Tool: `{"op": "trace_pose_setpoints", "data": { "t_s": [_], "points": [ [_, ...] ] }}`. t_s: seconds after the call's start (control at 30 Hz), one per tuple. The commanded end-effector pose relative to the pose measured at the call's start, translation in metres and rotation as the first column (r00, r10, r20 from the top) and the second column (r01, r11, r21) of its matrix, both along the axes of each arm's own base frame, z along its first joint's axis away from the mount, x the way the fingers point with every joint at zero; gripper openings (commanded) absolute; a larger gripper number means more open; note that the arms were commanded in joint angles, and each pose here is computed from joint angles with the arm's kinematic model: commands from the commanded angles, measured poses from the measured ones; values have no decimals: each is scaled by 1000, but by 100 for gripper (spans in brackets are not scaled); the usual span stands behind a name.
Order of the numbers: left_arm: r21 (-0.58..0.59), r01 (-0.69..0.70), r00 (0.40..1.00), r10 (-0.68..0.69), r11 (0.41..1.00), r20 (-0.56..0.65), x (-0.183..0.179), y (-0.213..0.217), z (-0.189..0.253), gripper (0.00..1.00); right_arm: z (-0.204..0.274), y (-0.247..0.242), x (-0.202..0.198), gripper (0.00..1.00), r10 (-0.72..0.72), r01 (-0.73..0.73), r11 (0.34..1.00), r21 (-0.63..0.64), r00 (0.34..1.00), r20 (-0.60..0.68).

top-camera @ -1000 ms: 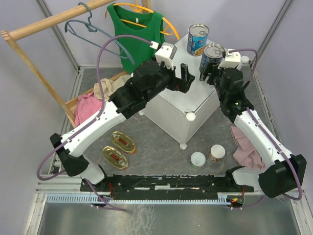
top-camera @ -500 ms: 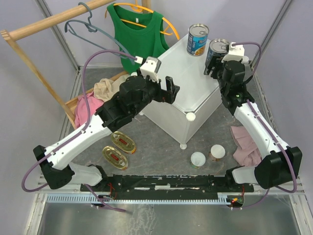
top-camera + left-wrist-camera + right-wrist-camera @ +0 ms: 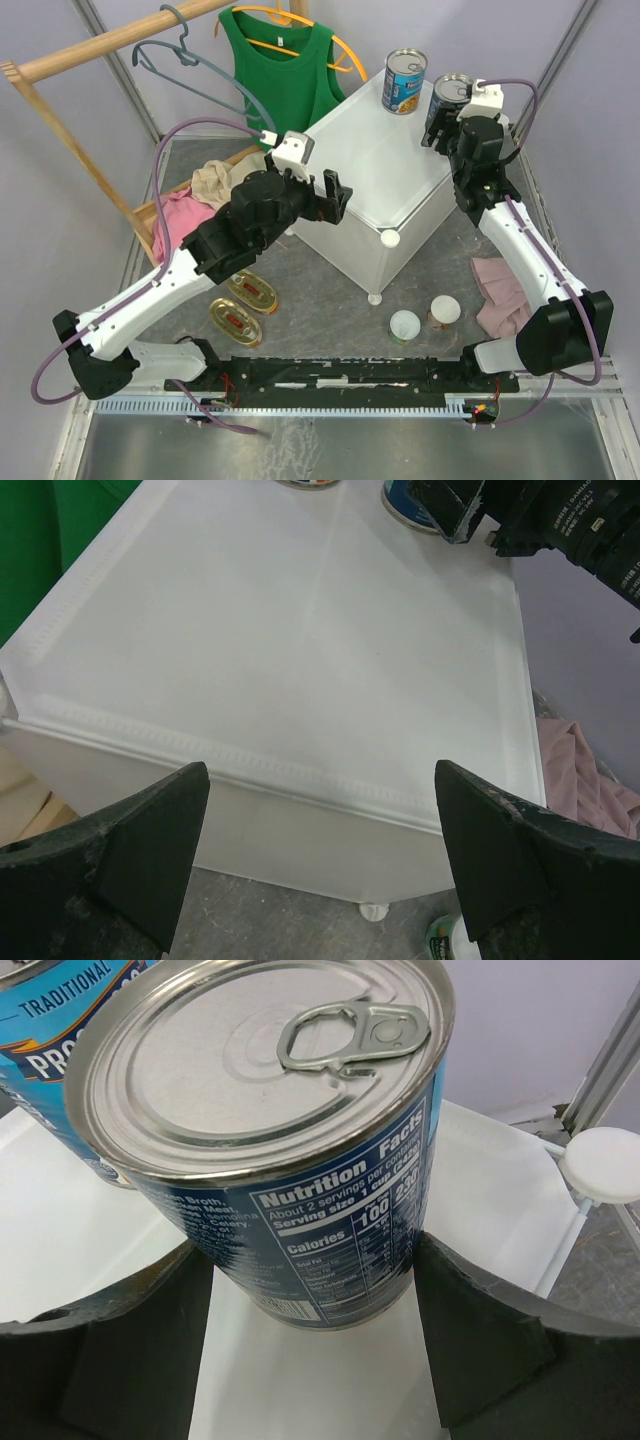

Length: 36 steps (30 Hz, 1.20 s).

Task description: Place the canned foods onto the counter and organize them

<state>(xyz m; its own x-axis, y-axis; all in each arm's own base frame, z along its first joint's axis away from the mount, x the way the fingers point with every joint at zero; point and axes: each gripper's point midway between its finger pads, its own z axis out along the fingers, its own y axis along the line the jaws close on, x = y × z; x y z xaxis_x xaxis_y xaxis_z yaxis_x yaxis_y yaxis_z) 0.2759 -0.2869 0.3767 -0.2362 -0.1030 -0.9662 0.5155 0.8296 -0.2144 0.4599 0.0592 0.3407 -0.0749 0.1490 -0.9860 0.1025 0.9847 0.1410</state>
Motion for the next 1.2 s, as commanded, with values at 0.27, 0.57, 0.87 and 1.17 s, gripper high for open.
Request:
{"op": "trace_pose_setpoints", "data": {
  "t_s": [0.27,0.57,0.87,1.17],
  "points": [
    [-19,-28,999,29,999,32,-4,12,7,99,-28,-16,1,73,-52,49,998,-34,993,-106],
    [-19,-34,999,34,999,31,-4,14,5,99,-24,-13,-6,93,-28,26,999,-18,994,-107],
    [-17,-45,999,45,999,30,-5,19,3,99,-16,-15,-18,99,-30,29,1000,-6,995,-96],
    [-20,-60,998,60,998,27,-8,26,3,99,-5,-15,-34,99,-24,24,1000,0,996,-83]
  ]
}}
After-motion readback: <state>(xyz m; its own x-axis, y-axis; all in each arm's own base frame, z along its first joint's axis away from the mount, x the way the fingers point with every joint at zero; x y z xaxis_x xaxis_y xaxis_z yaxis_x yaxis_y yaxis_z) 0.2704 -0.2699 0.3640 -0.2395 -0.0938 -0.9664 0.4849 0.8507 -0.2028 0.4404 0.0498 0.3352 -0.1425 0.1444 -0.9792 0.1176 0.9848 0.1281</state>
